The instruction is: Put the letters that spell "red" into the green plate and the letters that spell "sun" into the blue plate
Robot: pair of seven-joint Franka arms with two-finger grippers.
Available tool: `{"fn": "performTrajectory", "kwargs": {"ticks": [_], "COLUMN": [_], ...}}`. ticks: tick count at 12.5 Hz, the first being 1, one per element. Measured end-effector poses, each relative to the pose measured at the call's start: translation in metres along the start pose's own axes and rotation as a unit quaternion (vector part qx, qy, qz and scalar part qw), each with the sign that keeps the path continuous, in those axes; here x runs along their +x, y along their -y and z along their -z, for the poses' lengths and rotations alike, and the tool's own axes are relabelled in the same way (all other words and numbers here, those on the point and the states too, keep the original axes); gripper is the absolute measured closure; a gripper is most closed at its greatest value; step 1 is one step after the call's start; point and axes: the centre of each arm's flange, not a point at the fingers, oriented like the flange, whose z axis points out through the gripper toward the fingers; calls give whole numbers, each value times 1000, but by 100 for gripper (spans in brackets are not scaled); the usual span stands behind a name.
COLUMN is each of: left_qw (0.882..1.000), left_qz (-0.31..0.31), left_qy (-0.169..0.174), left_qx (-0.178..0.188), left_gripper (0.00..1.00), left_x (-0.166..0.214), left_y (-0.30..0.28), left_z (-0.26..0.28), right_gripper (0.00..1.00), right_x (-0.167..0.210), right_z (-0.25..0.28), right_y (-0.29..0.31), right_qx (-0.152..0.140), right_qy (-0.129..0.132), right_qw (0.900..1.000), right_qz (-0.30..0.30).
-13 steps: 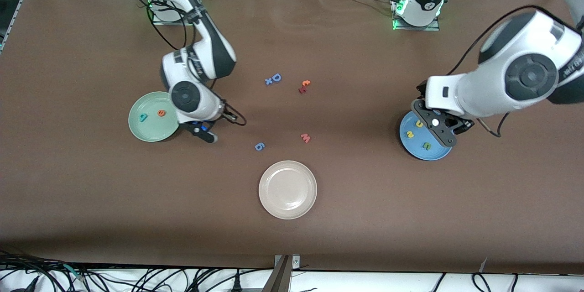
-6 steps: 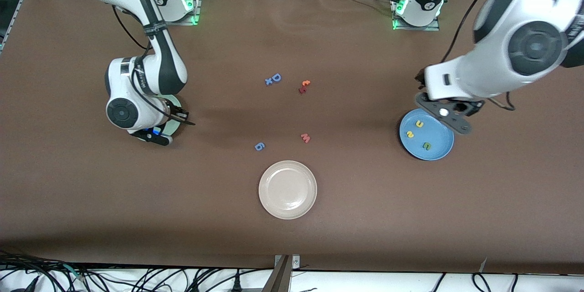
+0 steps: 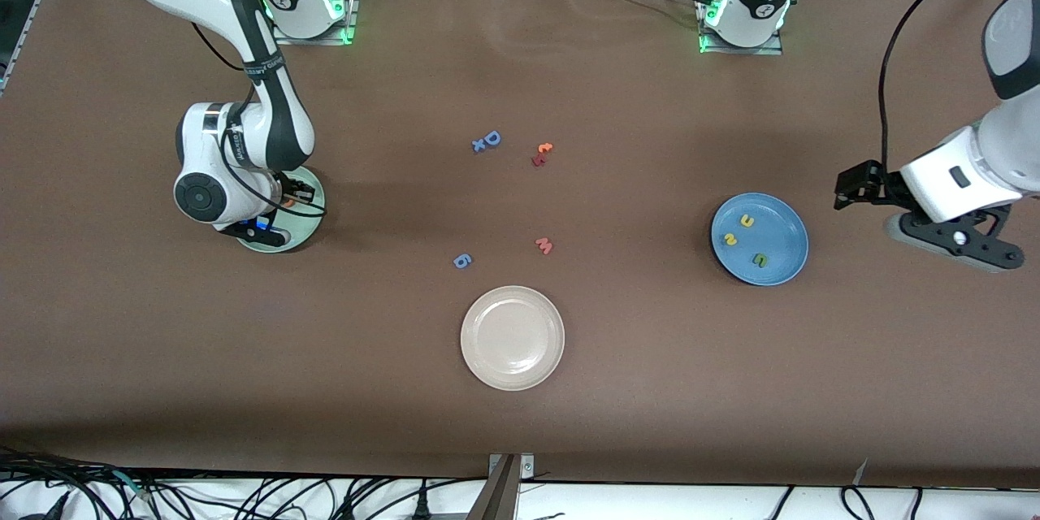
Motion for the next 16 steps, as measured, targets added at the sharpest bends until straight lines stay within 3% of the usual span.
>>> {"fn": "performTrajectory", "kwargs": {"ticks": [2, 5, 9, 10, 16], "left_qw": [997, 994, 992, 991, 991], "left_qz": [75, 102, 112, 113, 127], "left_qy": [-1, -43, -60, -60, -33], "left_qx": [5, 19, 26, 25, 23], "left_gripper": [0, 0, 0, 0, 0], "left_x": [-14, -40, -64, -63, -71], "left_y": [-8, -30, -26, -26, -15], "left_z": [8, 26, 36, 35, 31], "right_gripper": [85, 52, 7, 1, 0], "right_x": [0, 1, 1, -2, -21], "right_z": [-2, 2, 51, 73, 236], "right_y": [0, 1, 7, 6, -16], "right_qx": [-1, 1, 23, 30, 52], "right_qy": [0, -6, -35, -39, -54], "right_qw": [1000, 1000, 999, 999, 997], "right_qz": [1, 3, 10, 12, 16]}}
